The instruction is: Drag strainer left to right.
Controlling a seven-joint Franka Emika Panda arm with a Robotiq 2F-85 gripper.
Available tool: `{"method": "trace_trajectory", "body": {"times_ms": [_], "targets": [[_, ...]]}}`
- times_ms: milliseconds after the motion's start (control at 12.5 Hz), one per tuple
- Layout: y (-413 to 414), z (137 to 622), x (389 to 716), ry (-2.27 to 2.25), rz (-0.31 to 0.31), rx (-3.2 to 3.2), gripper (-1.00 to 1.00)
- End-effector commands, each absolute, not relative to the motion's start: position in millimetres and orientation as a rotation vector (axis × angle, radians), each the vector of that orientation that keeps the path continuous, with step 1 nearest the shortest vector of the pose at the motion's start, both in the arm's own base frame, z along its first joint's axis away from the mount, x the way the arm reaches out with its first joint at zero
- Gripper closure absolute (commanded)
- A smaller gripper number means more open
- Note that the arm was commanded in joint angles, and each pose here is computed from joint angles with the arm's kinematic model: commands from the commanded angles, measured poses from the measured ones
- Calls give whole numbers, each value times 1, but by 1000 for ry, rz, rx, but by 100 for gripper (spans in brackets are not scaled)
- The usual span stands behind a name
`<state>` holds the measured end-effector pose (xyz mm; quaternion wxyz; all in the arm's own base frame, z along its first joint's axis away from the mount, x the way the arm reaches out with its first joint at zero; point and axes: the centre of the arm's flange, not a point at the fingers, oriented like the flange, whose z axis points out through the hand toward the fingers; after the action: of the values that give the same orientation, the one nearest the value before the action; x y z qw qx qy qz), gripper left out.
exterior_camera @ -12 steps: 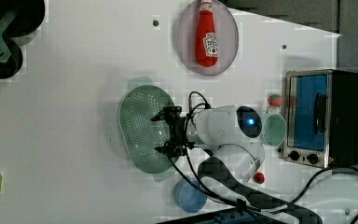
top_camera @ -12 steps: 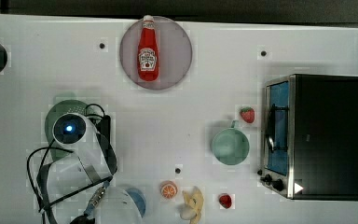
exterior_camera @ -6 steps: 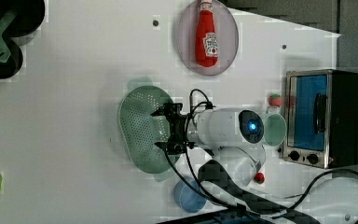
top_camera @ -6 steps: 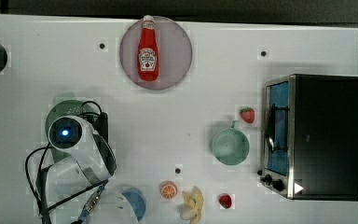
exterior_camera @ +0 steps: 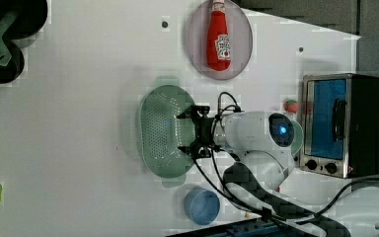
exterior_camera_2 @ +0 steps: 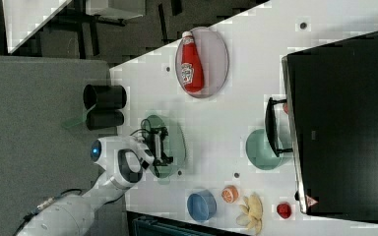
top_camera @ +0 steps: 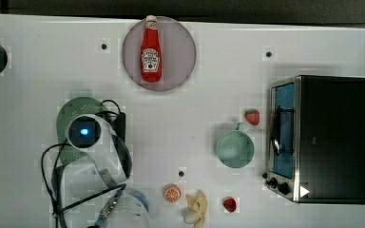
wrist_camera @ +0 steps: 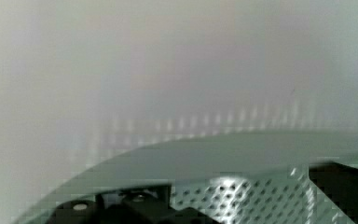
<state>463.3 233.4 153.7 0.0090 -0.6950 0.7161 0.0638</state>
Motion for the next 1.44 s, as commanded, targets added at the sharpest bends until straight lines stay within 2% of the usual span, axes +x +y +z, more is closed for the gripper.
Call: {"method": "trace_trajectory", "body": {"times_ms": [80,1440], "targets": [[182,156,472,2297,160,-2131,-100],[-26,155,488,2273,33,-2241,-100]]}}
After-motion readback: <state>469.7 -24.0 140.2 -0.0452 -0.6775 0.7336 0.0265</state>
